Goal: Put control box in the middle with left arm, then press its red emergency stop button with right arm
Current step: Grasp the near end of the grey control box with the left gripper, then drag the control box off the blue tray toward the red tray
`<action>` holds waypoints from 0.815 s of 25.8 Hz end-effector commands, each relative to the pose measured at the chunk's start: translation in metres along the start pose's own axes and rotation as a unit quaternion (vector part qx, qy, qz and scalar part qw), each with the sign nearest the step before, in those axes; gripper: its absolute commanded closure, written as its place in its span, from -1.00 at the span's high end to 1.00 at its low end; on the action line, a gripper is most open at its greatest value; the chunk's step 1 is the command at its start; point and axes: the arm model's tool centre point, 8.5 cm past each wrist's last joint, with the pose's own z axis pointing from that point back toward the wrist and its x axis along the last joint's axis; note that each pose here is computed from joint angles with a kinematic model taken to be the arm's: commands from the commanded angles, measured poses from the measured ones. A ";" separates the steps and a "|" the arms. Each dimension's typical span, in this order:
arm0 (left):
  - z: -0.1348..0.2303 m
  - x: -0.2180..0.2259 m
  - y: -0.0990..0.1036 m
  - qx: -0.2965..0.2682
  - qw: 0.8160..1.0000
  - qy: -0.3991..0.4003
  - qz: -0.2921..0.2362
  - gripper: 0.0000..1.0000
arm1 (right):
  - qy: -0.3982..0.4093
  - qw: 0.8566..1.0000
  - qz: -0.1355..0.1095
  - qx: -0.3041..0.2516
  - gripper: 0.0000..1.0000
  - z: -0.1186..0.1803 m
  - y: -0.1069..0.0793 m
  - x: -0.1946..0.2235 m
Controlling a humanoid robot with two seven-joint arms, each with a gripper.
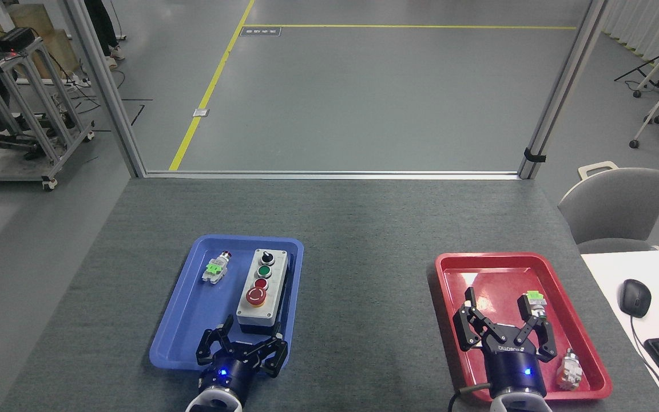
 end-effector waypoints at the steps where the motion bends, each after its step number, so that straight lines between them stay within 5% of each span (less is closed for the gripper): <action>1: -0.011 0.001 0.006 0.001 1.000 0.003 -0.001 0.98 | 0.001 1.000 0.001 0.000 1.00 0.000 0.000 -0.001; 21: -0.059 0.001 0.000 -0.055 0.998 0.022 -0.007 0.97 | 0.004 1.000 0.000 -0.002 1.00 0.000 -0.002 -0.003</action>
